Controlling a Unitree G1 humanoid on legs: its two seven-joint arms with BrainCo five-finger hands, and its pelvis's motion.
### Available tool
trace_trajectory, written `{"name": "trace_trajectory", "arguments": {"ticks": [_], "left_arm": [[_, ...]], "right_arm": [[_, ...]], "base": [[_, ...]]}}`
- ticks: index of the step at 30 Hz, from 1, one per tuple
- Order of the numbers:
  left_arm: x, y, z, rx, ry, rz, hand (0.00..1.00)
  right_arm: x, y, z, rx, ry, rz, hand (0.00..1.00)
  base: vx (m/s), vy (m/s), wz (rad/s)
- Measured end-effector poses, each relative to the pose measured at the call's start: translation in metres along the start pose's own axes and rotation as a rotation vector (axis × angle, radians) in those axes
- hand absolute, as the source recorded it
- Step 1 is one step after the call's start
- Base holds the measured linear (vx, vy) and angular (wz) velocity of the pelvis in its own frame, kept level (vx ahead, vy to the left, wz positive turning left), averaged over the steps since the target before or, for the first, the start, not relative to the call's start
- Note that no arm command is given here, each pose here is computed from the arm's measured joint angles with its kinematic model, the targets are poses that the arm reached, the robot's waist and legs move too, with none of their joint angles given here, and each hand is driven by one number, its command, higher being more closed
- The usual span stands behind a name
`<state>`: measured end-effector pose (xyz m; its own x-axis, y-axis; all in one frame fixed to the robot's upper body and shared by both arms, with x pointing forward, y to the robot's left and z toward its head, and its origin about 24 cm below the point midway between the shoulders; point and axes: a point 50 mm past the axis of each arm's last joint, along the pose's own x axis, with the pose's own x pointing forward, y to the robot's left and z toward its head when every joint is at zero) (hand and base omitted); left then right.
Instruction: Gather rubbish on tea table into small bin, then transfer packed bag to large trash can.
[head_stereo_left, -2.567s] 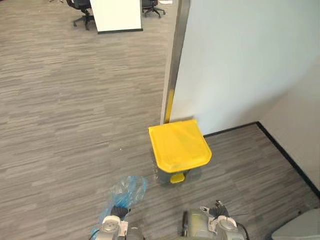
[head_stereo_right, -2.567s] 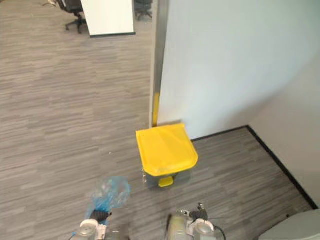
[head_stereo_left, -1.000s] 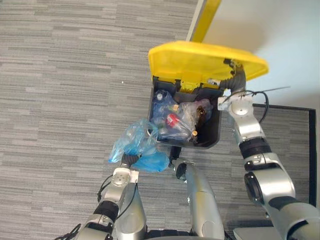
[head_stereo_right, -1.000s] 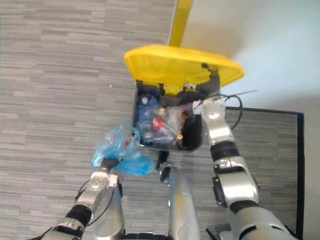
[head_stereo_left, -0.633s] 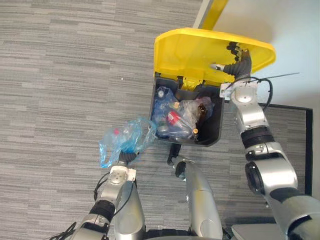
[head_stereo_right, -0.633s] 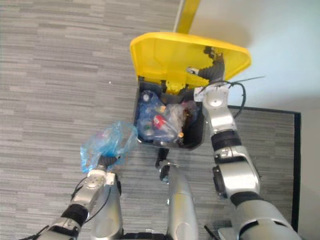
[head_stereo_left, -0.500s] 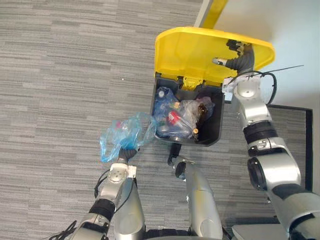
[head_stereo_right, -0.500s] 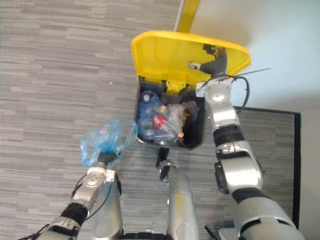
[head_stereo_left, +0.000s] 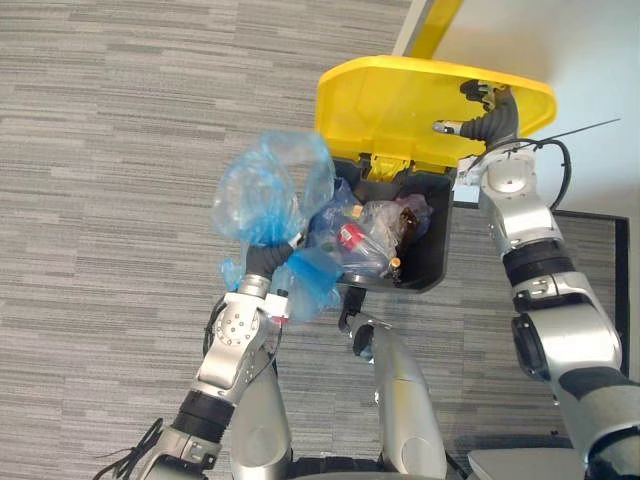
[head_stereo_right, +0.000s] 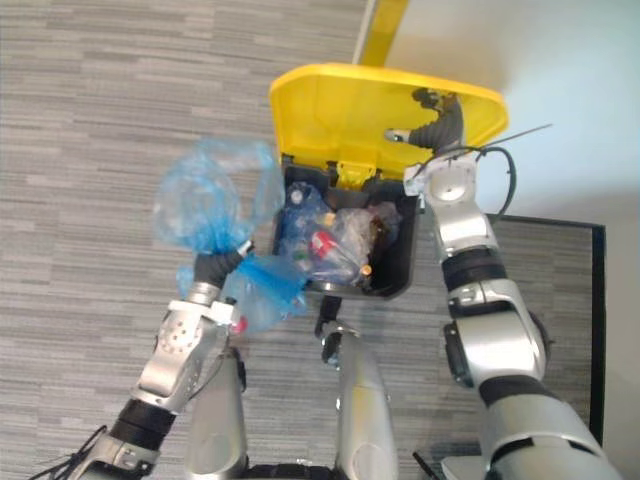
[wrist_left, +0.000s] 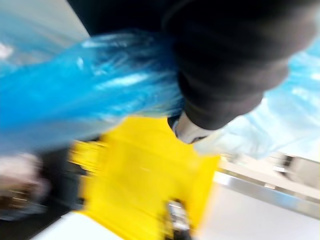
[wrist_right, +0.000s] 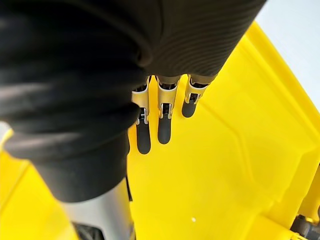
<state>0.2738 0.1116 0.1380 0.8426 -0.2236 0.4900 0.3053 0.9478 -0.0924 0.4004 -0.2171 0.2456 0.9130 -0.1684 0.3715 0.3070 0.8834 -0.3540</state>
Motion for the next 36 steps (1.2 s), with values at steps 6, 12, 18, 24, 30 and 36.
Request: {"name": "trace_trajectory", "arguments": {"ticks": [6,12,18,24,30,36], "left_arm": [[0.027,-0.044,0.035,-0.068,-0.174,-0.186,1.0],[0.047,-0.071,0.058,-0.087,-0.28,-0.29,1.0],[0.064,-0.086,0.049,-0.046,-0.237,-0.354,1.0],[0.084,-0.087,0.039,0.084,-0.193,-0.325,1.0],[0.096,-0.083,0.027,0.176,-0.138,-0.298,1.0],[0.1,-0.069,-0.003,0.295,0.006,-0.264,1.0]], "right_arm": [[0.004,0.0,0.011,-0.03,-0.04,0.017,0.0],[0.011,-0.006,0.034,-0.028,-0.108,-0.001,0.0],[0.012,-0.001,0.039,-0.051,-0.127,0.014,0.0],[0.013,0.003,0.047,-0.065,-0.152,0.027,0.0],[0.014,0.003,0.052,-0.059,-0.172,0.023,0.0],[0.013,0.004,0.059,-0.049,-0.208,0.025,0.0]], "base": [[-0.04,0.016,-0.01],[-0.02,0.005,-0.06],[-0.01,-0.009,-0.05],[-0.03,-0.011,-0.06],[0.0,-0.001,-0.01],[-0.02,-0.007,-0.05]]}}
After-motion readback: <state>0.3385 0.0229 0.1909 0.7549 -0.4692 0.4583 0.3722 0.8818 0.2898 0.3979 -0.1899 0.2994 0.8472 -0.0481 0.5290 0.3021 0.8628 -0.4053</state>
